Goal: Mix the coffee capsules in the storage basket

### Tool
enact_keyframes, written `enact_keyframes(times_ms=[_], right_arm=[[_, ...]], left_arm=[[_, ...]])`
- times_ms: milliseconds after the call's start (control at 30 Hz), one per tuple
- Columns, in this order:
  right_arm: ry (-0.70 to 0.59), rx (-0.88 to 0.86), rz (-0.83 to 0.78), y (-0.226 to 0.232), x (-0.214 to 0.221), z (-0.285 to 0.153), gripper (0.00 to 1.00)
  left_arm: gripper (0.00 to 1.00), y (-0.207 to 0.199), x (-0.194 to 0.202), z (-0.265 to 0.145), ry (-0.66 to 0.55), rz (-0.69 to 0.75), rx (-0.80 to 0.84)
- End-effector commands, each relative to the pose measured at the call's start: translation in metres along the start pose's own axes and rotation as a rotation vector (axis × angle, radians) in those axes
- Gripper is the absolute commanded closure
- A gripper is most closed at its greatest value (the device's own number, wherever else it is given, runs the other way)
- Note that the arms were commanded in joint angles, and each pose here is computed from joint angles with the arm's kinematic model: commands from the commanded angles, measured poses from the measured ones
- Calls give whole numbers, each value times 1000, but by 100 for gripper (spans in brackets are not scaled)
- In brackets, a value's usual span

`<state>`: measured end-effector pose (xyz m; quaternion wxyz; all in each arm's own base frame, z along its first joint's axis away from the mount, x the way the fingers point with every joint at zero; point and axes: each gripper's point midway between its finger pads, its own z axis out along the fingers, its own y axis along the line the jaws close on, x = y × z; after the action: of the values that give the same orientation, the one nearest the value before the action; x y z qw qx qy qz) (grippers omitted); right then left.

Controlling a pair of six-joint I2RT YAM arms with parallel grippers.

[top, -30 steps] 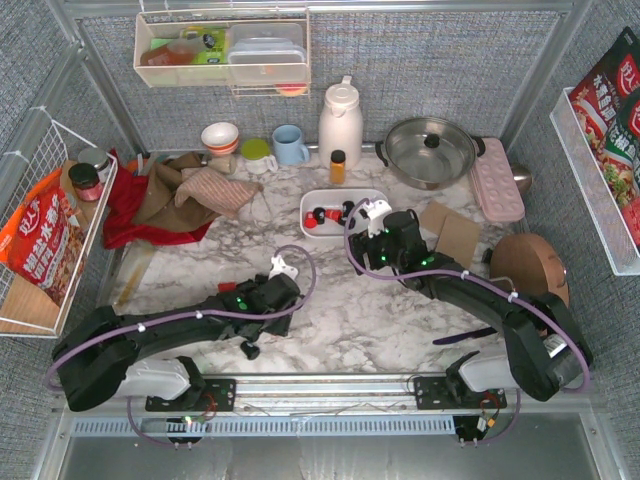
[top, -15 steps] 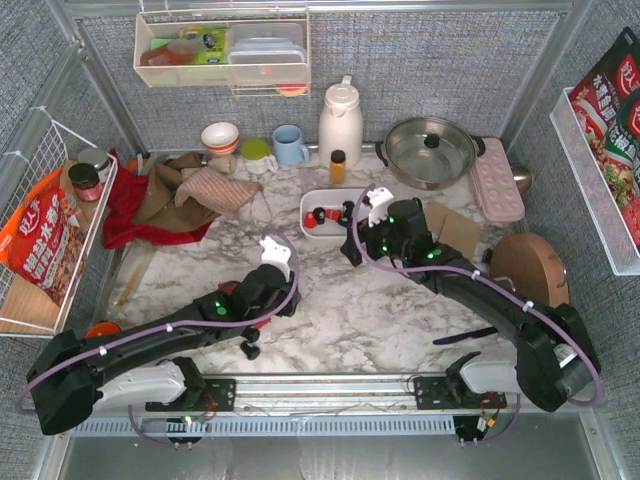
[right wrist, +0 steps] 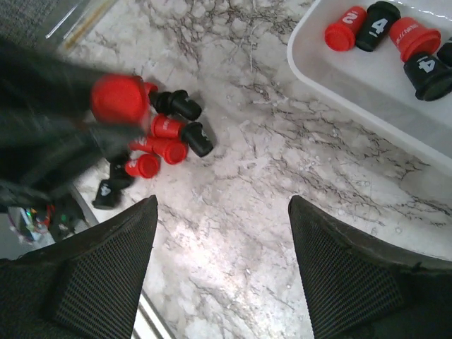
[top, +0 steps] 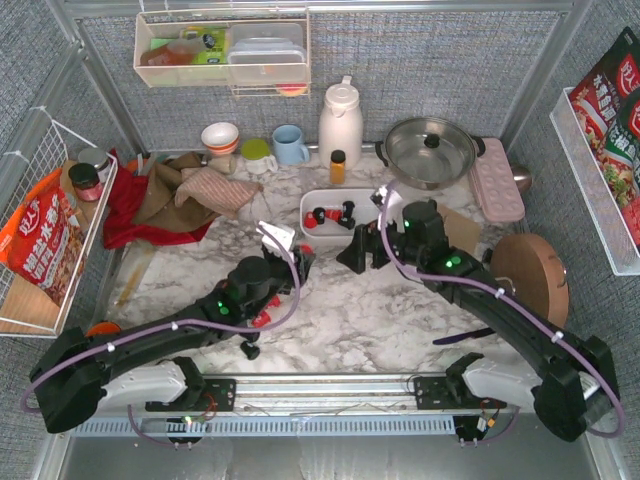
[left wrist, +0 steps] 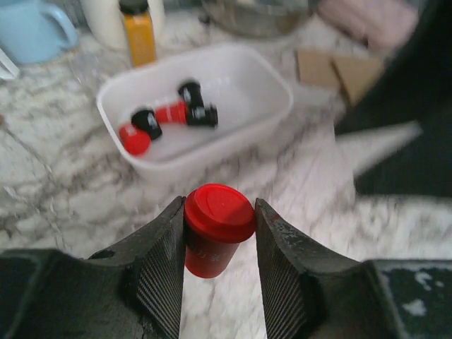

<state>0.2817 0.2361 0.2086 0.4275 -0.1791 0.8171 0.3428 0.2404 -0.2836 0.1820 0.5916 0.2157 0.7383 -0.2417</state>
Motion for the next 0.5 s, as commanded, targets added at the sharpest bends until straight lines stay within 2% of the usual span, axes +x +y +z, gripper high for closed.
enact_keyframes(times_ms=[0,100,200,467], right_arm=[[-186,-108,-155,15,-15,-6,21],[-377,-198,-278,30,-25,-13,22],[-503,-229,-355,39,-30,-15,22],[-663,-201,-373,38,-60,-9,34]], left_arm=[[58,7,-57,16,-149,-146,-86],[58,0,-71,27,-153,-254,-84],[58,-11,-79,36,-151,-358,-58],[58,-30,-89,49,-154,-499,11]])
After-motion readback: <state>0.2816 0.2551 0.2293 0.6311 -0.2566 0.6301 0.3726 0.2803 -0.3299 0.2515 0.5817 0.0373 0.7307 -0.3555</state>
